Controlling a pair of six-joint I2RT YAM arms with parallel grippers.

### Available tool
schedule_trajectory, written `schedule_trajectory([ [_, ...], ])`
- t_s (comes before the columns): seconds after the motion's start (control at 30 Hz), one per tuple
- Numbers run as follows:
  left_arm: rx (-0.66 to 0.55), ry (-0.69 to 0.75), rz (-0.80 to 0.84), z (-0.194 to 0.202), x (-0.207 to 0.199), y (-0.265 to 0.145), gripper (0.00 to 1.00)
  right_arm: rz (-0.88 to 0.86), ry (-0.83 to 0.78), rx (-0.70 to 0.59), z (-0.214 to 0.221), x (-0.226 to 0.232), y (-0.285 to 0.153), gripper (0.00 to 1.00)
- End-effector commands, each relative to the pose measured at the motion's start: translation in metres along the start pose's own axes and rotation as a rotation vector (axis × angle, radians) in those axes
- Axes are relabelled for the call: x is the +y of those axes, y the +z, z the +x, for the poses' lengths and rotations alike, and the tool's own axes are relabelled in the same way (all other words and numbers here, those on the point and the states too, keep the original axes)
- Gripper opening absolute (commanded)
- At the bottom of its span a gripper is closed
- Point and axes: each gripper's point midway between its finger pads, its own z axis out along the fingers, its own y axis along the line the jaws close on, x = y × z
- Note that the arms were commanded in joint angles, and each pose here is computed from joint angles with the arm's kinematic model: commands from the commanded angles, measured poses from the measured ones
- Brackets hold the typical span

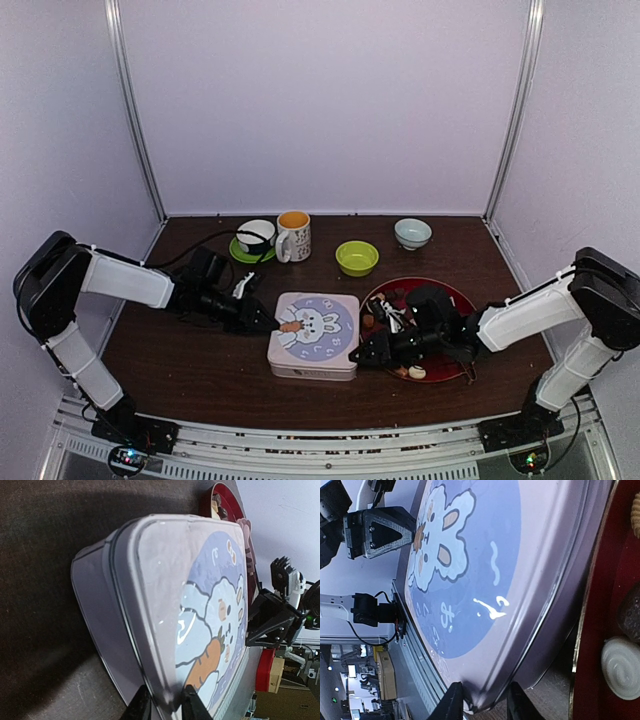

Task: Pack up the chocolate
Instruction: Press the box lid onto the packing box.

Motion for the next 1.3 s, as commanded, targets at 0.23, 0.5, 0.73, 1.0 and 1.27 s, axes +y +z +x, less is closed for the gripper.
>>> schedule_trajectory([
  [0.23, -0.021, 0.062, -0.011, -0.012, -0.008, 0.003, 0.23, -0.064, 0.065, 0.04, 0.02, -0.009, 0.018, 0.23],
  [0.5, -0.032, 0.084, -0.055, -0.018, -0.007, -0.002, 0.29, -0.044, -0.151, 0.159, 0.032, 0.043, 0.03, 0.32],
  [0.73, -0.104, 0.068, -0.135, -0.044, 0.0, -0.011, 0.38, 0.012, -0.176, 0.088, 0.008, 0.042, 0.008, 0.41],
  [1.0, -0.194, 0.099, -0.152, -0.068, -0.017, -0.035, 0.59, 0.102, -0.232, -0.014, -0.042, 0.03, -0.026, 0.49],
  [1.27, -0.146, 0.093, -0.146, -0.037, -0.033, -0.058, 0.6, 0.215, -0.252, -0.107, -0.116, 0.005, -0.029, 0.63],
])
